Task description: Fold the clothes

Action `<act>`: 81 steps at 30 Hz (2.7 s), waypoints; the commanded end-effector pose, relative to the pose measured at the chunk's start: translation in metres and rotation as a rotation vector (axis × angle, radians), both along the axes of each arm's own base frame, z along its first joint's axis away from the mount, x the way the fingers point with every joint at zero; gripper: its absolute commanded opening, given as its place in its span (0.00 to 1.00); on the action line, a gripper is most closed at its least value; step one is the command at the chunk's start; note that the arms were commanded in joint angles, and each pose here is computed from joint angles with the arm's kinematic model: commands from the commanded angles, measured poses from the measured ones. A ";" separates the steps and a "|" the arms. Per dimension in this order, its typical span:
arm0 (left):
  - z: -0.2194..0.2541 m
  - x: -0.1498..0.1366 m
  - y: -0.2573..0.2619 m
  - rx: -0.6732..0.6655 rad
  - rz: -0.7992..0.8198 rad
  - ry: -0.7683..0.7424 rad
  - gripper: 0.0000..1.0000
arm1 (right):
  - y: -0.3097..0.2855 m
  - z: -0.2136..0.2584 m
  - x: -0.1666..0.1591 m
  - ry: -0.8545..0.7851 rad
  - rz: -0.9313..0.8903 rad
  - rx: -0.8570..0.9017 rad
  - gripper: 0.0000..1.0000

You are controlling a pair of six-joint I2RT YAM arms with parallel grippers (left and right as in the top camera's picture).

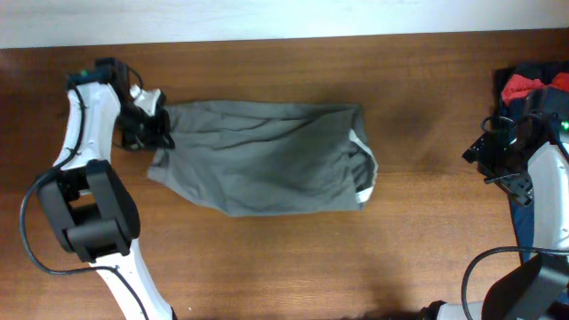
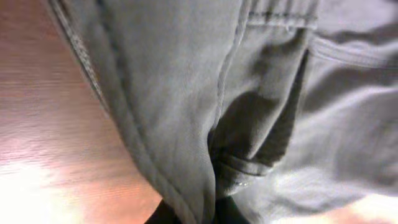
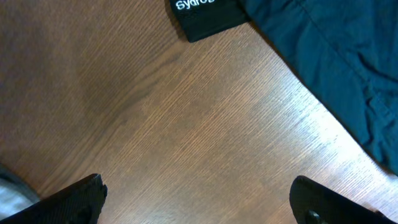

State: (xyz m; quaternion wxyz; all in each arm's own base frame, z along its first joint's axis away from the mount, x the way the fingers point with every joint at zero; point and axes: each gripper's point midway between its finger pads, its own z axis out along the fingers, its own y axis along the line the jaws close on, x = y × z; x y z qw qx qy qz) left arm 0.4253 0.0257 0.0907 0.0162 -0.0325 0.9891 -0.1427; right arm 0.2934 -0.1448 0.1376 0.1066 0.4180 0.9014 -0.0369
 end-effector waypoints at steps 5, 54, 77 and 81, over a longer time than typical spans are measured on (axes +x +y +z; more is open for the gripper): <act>0.050 0.000 0.006 0.039 0.011 -0.019 0.01 | -0.002 0.007 0.003 -0.022 -0.011 -0.010 0.99; 0.120 0.007 -0.086 0.434 -0.006 -0.161 0.01 | -0.002 0.007 0.003 -0.022 -0.011 -0.010 0.99; 0.155 0.002 -0.060 0.539 0.082 -0.242 0.01 | -0.002 0.007 0.003 -0.022 -0.011 -0.010 0.99; 0.170 -0.002 -0.038 0.546 0.091 -0.262 0.01 | -0.002 0.007 0.003 -0.022 -0.011 -0.010 0.99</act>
